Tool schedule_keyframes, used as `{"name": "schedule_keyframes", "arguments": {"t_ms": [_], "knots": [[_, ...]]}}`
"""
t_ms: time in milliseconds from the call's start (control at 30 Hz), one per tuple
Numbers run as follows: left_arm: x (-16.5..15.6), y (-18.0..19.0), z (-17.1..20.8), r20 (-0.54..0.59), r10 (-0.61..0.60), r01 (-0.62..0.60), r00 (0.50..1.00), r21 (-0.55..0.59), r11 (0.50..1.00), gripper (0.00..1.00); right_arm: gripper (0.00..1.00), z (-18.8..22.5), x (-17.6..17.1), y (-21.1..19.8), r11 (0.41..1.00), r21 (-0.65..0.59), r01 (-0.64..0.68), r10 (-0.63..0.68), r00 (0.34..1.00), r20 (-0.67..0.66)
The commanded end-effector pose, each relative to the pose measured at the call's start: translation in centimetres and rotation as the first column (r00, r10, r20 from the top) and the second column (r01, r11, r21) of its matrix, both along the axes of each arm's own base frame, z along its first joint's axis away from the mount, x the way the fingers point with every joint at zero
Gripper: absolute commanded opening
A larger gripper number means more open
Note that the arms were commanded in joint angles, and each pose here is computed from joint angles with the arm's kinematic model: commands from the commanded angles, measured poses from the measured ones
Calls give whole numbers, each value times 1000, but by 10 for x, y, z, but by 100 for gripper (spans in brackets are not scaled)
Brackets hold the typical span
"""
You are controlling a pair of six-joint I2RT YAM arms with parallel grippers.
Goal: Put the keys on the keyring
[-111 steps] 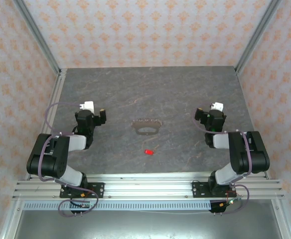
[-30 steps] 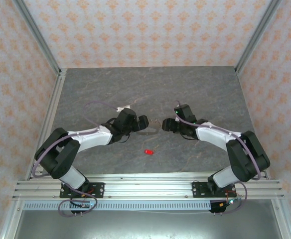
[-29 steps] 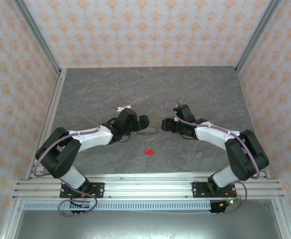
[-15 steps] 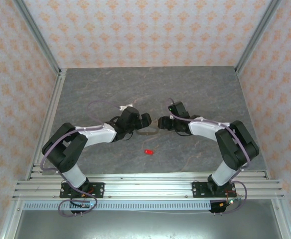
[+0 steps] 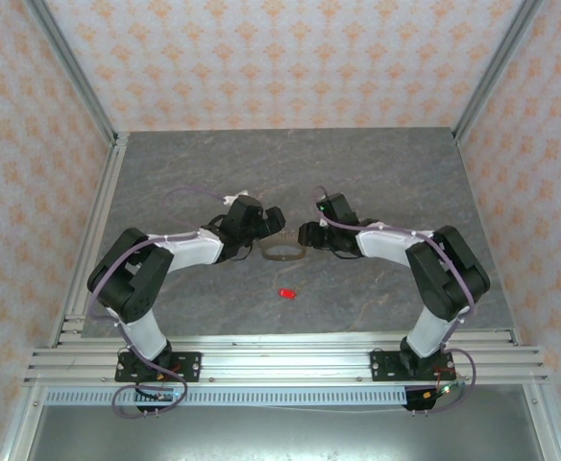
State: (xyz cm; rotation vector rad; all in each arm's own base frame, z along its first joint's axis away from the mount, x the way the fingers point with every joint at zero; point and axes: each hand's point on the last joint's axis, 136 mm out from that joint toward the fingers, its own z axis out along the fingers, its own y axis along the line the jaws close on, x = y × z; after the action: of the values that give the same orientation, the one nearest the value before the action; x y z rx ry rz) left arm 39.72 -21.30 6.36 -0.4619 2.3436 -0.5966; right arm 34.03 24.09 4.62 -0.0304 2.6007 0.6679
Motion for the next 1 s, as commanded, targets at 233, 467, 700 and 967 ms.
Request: {"name": "schedule_keyframes", "arguments": {"t_ms": [233,467,700,967], "knots": [[34,-1,13,31,-31,30,999,27,999,100,51,8,-4,10,1000,22,2,-2,1000,17],[27,-4,37,48,-59,59,997,-8,998,100,51,17,0,-9,995,-95,8,0,996,85],[-4,-17,46,43,-89,91,995,-65,994,100,60,15,11,-9,989,-150,-3,18,995,93],[-29,-35,30,29,-107,109,994,-86,990,100,62,7,19,1,992,-123,-18,28,997,78]]}}
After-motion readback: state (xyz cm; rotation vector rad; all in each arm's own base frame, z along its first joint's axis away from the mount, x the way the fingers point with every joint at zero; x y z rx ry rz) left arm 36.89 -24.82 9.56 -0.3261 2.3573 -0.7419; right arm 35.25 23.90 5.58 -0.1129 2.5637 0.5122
